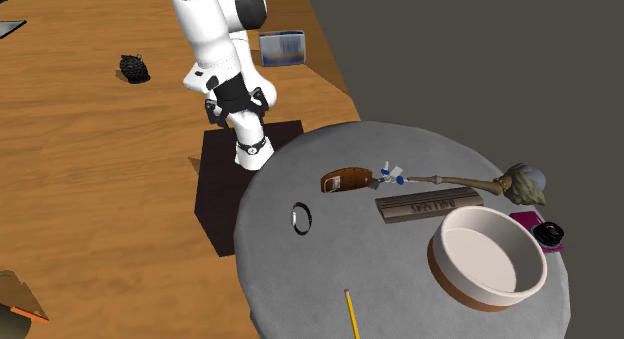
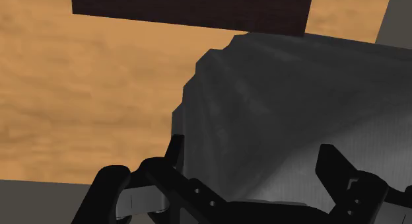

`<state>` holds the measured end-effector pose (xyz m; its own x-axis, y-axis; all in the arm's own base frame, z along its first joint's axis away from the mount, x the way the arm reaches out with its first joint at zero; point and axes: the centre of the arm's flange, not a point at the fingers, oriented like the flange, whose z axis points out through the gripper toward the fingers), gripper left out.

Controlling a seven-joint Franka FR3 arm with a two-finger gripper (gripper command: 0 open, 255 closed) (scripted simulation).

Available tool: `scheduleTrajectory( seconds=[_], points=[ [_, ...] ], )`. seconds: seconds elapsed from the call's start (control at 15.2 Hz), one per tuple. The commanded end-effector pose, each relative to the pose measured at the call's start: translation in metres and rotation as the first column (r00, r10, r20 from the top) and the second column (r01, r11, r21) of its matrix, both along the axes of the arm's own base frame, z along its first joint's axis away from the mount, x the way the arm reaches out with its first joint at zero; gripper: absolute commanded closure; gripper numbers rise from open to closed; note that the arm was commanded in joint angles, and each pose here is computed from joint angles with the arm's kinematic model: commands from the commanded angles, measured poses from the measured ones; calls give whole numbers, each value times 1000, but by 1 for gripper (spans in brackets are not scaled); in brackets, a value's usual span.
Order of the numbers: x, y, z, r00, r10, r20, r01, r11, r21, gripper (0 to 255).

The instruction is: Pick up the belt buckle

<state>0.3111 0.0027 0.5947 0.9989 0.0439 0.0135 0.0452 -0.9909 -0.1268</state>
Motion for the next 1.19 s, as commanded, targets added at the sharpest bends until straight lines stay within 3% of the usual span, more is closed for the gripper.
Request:
scheduleTrajectory(
  seconds=[0.0, 0.53, 1.12],
  points=[
    [0, 0, 0, 1000, 0, 0, 0, 1000, 0, 0],
    [69, 81, 18, 989, -147, -4, 147, 989, -29, 0],
    [161, 159, 35, 951, -308, -4, 307, 950, -62, 0]
  ],
)
